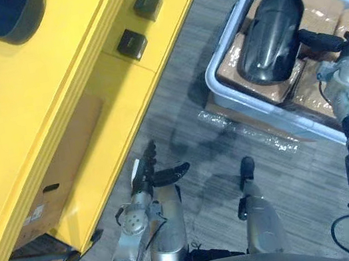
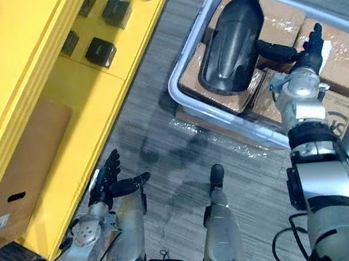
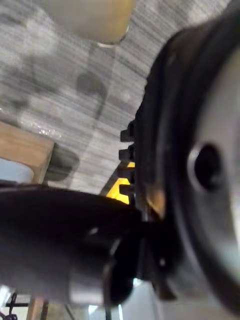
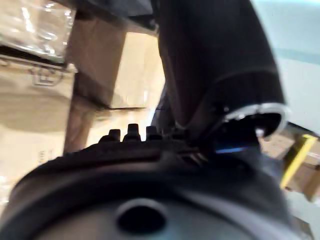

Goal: Walk over and take three plastic housings, then place them on the shelf

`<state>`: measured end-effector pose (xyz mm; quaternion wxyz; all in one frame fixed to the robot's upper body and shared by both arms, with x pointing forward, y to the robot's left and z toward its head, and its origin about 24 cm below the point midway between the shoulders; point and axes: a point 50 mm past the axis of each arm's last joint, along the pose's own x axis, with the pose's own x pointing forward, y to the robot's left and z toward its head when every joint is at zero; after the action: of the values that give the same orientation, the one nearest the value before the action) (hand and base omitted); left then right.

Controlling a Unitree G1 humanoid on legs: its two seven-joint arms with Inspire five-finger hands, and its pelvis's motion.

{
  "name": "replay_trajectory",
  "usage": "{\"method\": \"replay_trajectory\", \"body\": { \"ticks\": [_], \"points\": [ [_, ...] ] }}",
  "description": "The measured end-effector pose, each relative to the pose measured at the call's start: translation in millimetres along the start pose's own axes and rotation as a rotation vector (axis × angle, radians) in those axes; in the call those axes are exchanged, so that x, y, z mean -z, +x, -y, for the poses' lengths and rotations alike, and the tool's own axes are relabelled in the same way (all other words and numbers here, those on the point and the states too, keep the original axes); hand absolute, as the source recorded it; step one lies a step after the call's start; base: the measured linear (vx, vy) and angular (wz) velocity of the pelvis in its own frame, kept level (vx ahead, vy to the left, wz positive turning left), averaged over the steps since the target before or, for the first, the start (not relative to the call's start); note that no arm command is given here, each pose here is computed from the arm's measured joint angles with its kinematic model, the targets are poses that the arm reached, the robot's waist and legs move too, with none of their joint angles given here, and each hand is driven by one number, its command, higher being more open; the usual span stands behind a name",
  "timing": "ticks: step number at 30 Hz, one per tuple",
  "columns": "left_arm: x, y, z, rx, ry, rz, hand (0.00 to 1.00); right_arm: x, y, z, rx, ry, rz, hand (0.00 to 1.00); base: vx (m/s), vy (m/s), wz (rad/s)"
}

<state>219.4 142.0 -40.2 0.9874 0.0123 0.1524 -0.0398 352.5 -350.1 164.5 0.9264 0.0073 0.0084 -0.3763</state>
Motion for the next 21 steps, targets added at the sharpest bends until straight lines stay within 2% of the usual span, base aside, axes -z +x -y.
{"method": "replay_trajectory", "body": {
  "ticks": [5, 6, 14, 21],
  "points": [
    [13.3, 2.0, 4.7, -0.007, -0.045, -0.065, 1.0, -10.5, 8.2, 8.3, -0.009, -0.061, -0.042, 1.0, -0.08, 0.024, 0.02],
    [16.3, 1.5, 4.8, -0.012, -0.053, -0.075, 1.0, -12.8, 10.4, 12.8, -0.022, -0.085, -0.05, 0.0, -0.09, 0.022, 0.09],
    [24.9, 0.8, 3.1, -0.028, -0.089, -0.113, 1.0, -31.0, 21.8, 56.4, -0.01, -0.395, -0.091, 0.0, -0.06, 0.014, 0.1],
    [21.6, 1.4, 2.7, -0.029, -0.115, -0.087, 1.0, -29.7, 22.7, 64.0, 0.008, -0.529, -0.146, 0.0, 0.01, 0.001, 0.08]
  ]
}}
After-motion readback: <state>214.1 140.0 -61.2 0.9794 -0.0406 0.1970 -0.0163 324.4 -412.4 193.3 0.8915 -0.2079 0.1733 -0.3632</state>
